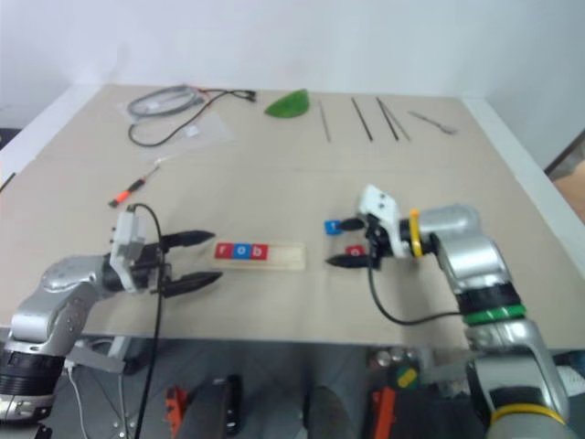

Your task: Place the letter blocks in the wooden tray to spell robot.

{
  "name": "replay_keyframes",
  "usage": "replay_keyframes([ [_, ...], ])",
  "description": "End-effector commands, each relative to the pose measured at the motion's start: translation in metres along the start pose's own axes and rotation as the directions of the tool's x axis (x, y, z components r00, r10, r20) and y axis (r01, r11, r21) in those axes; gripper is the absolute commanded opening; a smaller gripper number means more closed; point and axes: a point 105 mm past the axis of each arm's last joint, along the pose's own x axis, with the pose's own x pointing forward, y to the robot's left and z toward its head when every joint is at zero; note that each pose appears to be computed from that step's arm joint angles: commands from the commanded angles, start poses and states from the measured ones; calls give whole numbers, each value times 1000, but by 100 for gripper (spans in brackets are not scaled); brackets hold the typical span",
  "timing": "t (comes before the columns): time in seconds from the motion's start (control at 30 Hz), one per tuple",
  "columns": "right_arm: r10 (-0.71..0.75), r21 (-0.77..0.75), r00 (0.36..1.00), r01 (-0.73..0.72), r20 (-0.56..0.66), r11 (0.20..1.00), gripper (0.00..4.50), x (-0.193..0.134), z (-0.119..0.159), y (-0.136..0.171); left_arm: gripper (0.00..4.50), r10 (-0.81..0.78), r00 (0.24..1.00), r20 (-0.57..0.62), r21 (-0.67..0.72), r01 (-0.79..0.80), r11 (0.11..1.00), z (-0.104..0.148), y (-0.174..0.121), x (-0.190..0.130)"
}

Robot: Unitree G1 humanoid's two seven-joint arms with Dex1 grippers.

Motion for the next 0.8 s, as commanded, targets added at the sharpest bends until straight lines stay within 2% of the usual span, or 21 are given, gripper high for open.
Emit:
replay_keyframes([
  [0.03, -136, -18, 990, 136, 26, 991, 440, -29, 3, -18, 450, -31, 999, 15, 17, 31, 999, 6, 1, 3],
  [0.17, -174, 18, 984, 174, 42, 985, 440, -38, -1, -25, 450, -50, 999, 16, 19, 50, 999, 7, 4, 7],
  [0.43, -136, 77, 990, 134, 21, 988, 440, -26, -22, -21, 450, -51, 999, 17, 18, 51, 999, 6, 4, 7],
  [0.63, -170, 108, 985, 170, -9, 979, 440, -26, -38, -29, 450, -38, 999, 19, 12, 37, 999, 7, 3, 3],
  [0.8, -147, 105, 989, 146, 6, 984, 440, -20, -38, -28, 450, -33, 999, 15, 12, 33, 999, 7, 3, 1],
])
